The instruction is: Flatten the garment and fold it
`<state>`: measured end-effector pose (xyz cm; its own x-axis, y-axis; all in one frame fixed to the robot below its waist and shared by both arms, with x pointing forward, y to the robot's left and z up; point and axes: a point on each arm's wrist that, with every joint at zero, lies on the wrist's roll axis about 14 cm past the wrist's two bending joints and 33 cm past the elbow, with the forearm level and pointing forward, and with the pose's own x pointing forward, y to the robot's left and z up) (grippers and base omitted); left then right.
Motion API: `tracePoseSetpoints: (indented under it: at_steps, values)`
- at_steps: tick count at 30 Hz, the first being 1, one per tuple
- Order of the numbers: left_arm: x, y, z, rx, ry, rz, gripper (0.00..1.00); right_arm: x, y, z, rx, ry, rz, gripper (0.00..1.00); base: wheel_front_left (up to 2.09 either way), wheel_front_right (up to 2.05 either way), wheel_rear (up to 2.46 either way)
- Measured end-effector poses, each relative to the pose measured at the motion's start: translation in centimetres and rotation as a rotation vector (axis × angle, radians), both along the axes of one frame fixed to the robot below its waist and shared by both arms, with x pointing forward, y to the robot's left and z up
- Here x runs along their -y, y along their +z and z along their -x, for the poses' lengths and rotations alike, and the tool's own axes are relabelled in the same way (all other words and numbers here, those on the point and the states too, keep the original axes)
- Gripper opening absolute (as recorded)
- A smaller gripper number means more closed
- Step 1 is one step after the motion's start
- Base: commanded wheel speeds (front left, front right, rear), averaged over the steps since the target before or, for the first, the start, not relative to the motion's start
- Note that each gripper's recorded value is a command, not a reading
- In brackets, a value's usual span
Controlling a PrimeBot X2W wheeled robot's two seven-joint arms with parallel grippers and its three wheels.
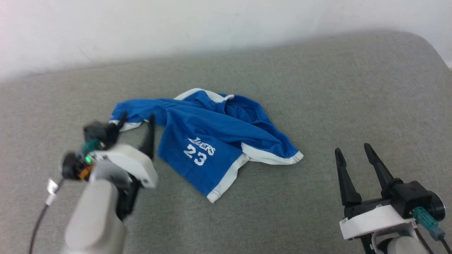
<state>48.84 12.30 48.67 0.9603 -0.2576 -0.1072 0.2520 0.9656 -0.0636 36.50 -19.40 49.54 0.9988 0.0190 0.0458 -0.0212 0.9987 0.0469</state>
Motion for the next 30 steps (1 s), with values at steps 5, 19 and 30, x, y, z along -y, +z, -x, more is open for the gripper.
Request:
tracePoseSetpoints:
  at_steps: [5, 19, 30]
  values:
    - [1.8, -3.6, 5.4, -0.178, -0.049, 0.047, 1.0, -0.5, 0.6, 0.1, 0.019, 0.017, -0.003, 1.0, 0.0, 0.0, 0.0]
    - [10.9, -6.5, 13.9, -0.431, -0.41, -0.028, 1.0, -1.5, -0.9, 0.0, -0.027, 0.046, -0.01, 1.0, 0.0, 0.0, 0.0]
    - [11.3, -9.1, 12.4, -0.469, -0.437, -0.125, 1.0, 0.5, -2.9, 0.5, -0.091, -0.018, -0.004, 1.0, 0.0, 0.0, 0.0]
